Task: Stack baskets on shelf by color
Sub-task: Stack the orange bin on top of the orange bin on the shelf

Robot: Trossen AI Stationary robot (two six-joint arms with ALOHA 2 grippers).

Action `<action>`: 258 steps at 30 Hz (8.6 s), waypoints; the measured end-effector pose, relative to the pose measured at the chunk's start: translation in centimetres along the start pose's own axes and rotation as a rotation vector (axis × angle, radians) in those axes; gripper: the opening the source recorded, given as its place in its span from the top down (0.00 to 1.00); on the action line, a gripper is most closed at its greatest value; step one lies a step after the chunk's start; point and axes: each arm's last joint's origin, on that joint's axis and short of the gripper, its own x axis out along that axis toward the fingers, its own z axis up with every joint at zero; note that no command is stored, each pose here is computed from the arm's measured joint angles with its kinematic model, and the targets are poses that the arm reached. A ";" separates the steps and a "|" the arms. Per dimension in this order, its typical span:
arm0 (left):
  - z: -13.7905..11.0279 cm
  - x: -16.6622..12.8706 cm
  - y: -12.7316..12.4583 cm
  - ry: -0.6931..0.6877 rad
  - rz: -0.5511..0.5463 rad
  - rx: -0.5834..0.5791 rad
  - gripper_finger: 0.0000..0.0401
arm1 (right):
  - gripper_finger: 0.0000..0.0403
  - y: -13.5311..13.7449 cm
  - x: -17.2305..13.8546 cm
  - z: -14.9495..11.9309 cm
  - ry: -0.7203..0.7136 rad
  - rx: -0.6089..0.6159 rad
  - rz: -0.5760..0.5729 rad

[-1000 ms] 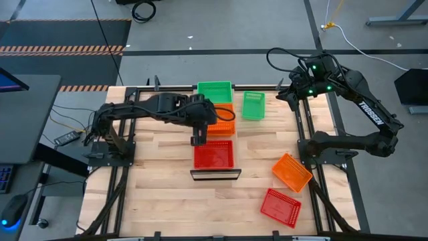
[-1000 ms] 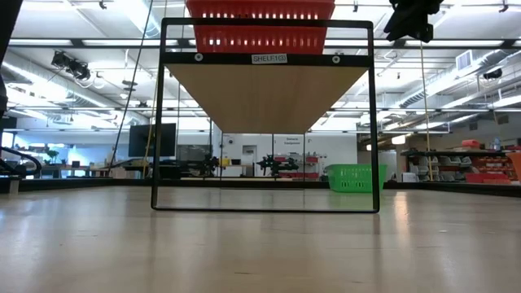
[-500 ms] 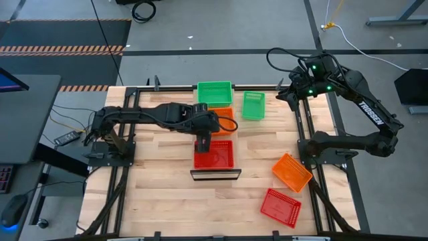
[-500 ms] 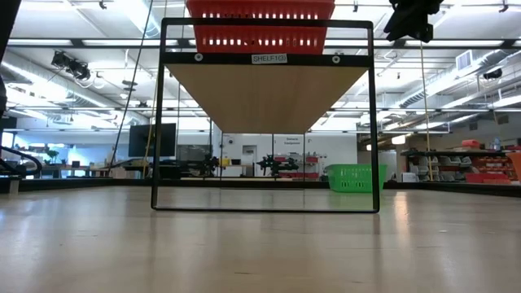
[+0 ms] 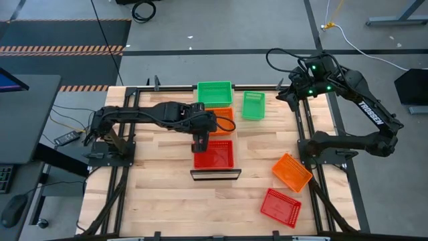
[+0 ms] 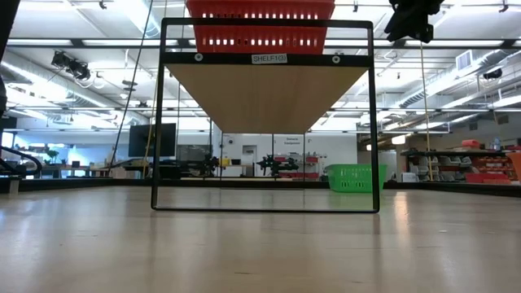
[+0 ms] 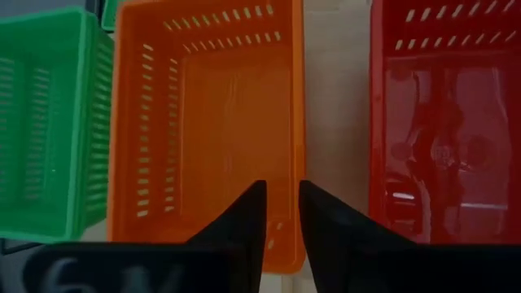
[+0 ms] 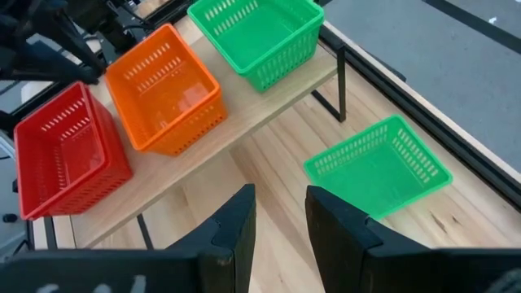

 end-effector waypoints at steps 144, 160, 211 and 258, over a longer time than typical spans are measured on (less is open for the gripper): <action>-5.8 -9.3 20.6 -0.375 -0.106 -0.431 0.98 | 1.00 16.4 13.6 8.4 0.243 -0.564 -0.035; -6.6 -9.4 21.6 -0.368 -0.082 -0.486 0.95 | 1.00 17.9 18.0 8.2 0.400 -0.580 0.022; -6.7 -9.3 21.5 -0.348 -0.091 -0.483 0.96 | 0.81 18.1 19.2 7.9 0.373 -0.487 0.044; -7.1 -9.1 20.5 -0.266 -0.134 -0.462 0.97 | 0.59 11.3 20.8 4.0 0.602 -0.385 -0.246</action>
